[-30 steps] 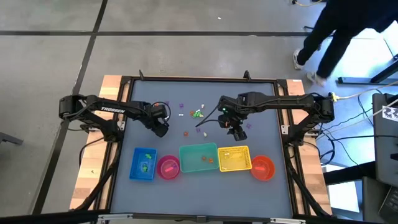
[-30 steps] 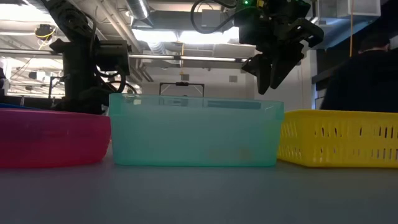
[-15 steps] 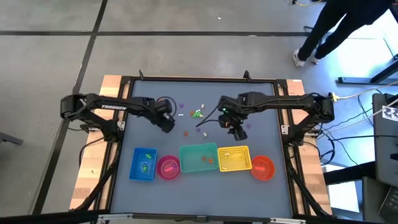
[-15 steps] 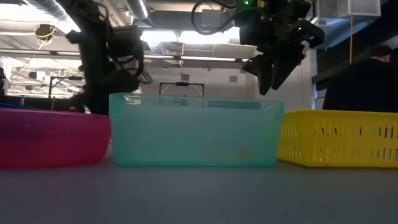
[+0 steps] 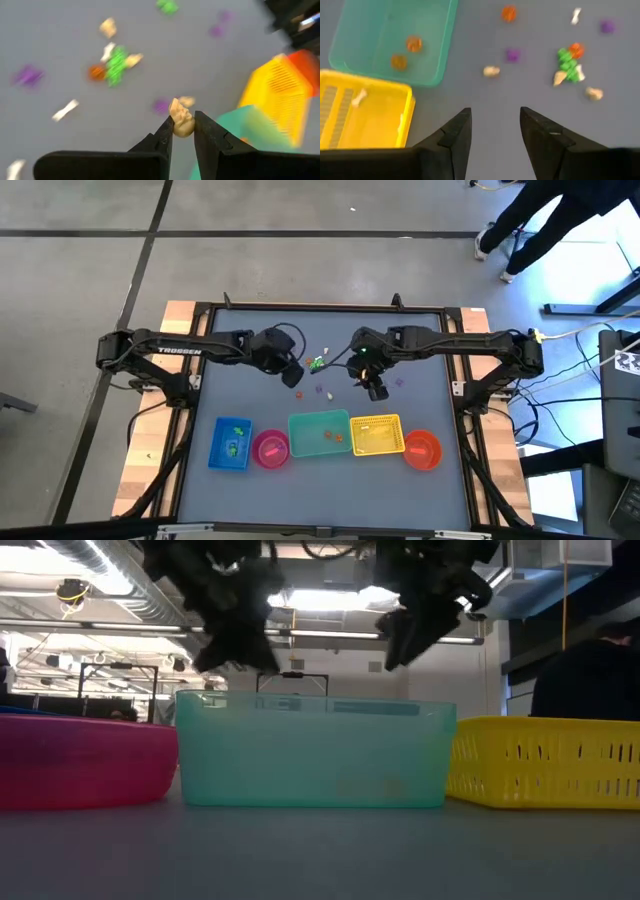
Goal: Sort Halloween decoration
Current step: Put the white skull toy into the orange bin
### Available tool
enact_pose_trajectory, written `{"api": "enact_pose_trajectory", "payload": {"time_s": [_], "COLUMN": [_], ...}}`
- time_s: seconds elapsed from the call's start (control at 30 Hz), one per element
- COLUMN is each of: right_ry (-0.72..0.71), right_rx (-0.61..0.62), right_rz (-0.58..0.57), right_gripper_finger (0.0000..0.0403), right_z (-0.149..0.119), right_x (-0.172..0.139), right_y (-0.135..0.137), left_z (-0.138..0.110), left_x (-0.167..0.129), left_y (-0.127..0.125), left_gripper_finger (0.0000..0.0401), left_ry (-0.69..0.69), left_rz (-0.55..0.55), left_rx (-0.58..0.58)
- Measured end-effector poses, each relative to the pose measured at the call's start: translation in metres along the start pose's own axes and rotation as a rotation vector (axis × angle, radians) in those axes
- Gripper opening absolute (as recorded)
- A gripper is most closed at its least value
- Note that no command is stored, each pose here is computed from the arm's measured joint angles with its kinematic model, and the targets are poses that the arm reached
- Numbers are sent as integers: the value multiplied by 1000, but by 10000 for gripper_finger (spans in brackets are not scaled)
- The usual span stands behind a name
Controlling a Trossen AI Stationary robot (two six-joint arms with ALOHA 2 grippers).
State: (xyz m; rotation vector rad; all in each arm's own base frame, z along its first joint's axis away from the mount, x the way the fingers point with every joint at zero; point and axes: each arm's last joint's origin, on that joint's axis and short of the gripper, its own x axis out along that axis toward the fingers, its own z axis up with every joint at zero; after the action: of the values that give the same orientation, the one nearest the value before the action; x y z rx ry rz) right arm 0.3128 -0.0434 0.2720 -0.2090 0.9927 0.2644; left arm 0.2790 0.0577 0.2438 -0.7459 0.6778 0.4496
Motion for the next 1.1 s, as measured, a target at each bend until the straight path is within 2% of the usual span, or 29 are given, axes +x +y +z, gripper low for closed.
{"api": "enact_pose_trajectory", "payload": {"time_s": [0.17,0.3,0.4,0.5,0.57,0.67,0.8,0.87,1.0,1.1], "right_ry": [-139,-180,-197,-233,-322,-556,-893,-1006,-1088,-1079], "right_rx": [8,3,15,67,97,87,-8,-73,-156,-178], "right_rz": [-62,-94,-109,-189,-263,-348,-372,-371,-410,-403], "right_gripper_finger": [166,166,166,166,166,166,166,166,166,166], "right_z": [11,9,-6,-30,-45,-61,-71,-74,-70,-63], "right_x": [-15,-32,-42,-44,-45,-42,-35,-33,-28,-21], "right_y": [-2,2,12,21,26,33,40,42,40,35], "left_z": [13,17,16,14,12,9,8,7,5,3], "left_x": [-10,-14,-16,-16,-17,-19,-23,-25,-29,-30], "left_y": [-24,-37,-43,-47,-51,-59,-72,-77,-86,-91], "left_gripper_finger": [39,39,39,39,39,39,39,39,39,39], "left_ry": [-83,-132,-153,-169,-192,-251,-342,-373,-409,-432], "left_rz": [-113,-175,-205,-213,-202,-201,-235,-257,-308,-335], "left_rx": [52,69,77,85,90,94,66,57,40,20]}}
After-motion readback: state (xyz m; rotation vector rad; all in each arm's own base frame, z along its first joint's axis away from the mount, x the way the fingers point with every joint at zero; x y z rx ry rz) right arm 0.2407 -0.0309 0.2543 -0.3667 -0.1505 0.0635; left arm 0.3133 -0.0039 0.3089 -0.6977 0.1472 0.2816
